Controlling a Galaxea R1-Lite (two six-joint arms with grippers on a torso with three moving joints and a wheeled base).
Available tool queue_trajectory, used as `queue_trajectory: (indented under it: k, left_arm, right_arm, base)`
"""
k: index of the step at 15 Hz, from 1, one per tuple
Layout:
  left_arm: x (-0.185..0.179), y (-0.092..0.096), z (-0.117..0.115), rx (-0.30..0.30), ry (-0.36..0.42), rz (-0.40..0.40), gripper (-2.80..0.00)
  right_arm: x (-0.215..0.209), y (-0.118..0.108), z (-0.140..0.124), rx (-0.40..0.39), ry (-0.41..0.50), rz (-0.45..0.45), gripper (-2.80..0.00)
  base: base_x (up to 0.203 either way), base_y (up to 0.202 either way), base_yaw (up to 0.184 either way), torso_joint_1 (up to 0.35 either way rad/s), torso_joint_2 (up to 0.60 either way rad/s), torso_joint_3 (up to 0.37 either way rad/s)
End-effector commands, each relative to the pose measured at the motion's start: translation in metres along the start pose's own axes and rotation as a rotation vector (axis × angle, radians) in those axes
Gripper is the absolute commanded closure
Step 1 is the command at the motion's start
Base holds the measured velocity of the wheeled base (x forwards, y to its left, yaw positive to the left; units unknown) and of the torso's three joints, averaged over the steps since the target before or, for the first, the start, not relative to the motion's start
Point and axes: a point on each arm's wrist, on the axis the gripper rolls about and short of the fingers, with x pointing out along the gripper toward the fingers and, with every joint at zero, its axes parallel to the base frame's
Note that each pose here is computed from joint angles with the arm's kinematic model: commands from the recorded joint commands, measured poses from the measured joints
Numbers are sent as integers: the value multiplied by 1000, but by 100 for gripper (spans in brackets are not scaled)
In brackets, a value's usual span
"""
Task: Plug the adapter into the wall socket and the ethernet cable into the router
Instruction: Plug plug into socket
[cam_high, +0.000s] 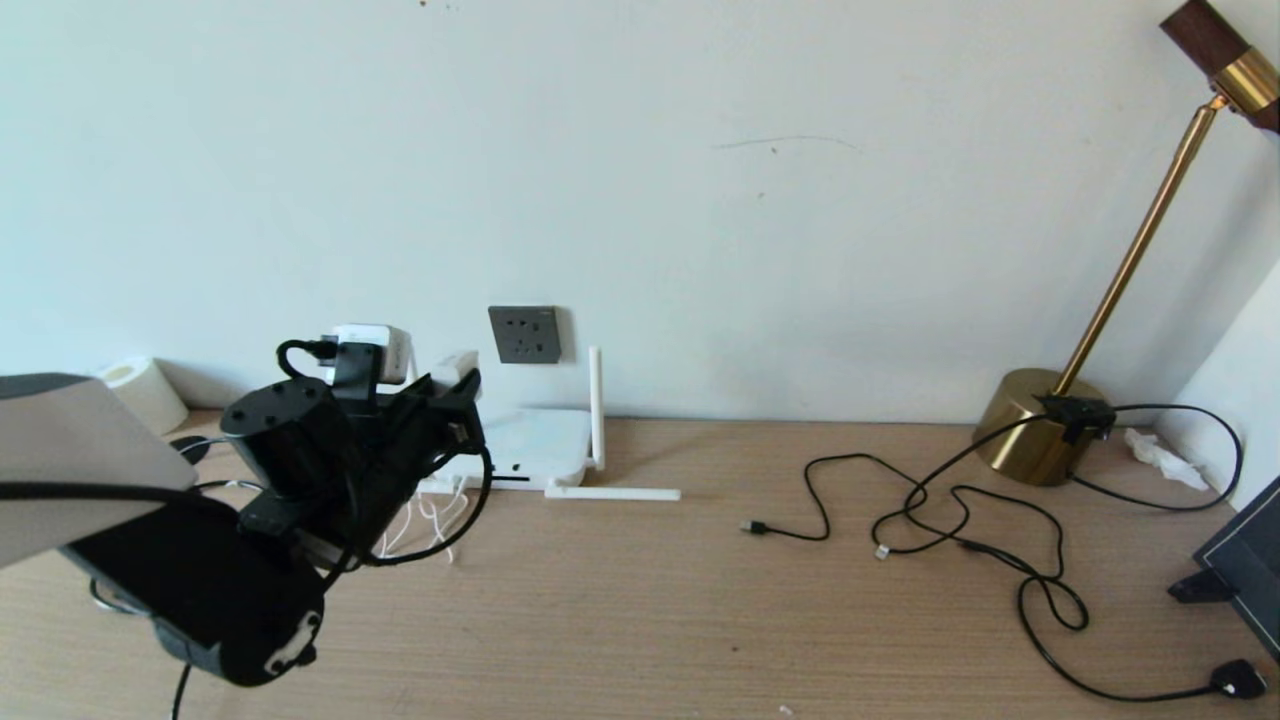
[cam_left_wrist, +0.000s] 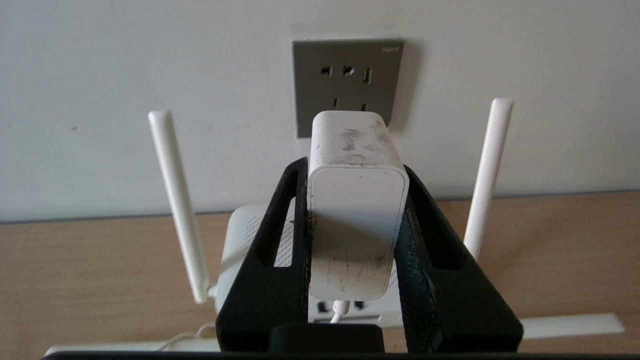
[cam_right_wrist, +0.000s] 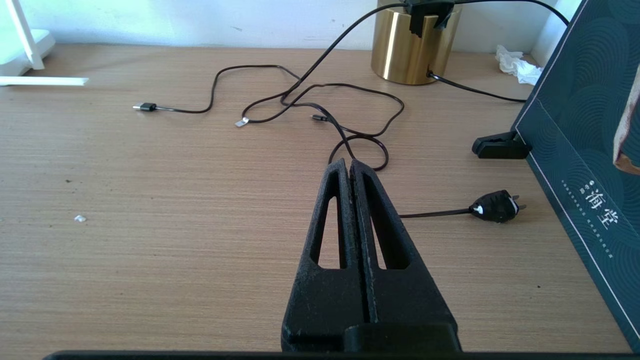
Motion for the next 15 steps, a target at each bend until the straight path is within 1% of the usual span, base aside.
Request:
queue_trajectory:
  k: [1,3,5,7,9,10,11,12,15]
  left_arm:
    - [-9,1,5,0,-5,0,0]
    - [-14,2,14,-3,-29,-1,0]
    - [-26,1,17,-3,-21,-14,0]
    - [-33,3,25,3,-37,-5,0]
    - [-47,5,15,14,26,1,0]
    - [-55,8,14,18,42,10,0]
    - [-57,13,17,18,31,28,0]
    - [-56,14,21,16,16,34,0]
    - [-59,15,23,10,17,76,0]
  right_arm:
    - [0,0,0,0,2,0,0]
    - [0,0,0,0,1,0,0]
    - [0,0,0,0,0,0,0]
    - [0,0,0,0,1,0,0]
    - [0,0,0,0,1,0,0]
    - [0,0,0,0,2,0,0]
    - [0,0,0,0,2,0,0]
    - [0,0,0,0,2,0,0]
    - [0,0,0,0,1,0,0]
  base:
    - [0,0,0,0,0,0]
    - [0,0,0,0,0,0]
    - [0,0,0,0,0,0]
    - [0,0,0,0,0,0]
    - [0,0,0,0,0,0]
    - [0,0,0,0,0,0]
    - [0,0,0,0,0,0]
    - [0,0,0,0,0,0]
    - [0,0,0,0,0,0]
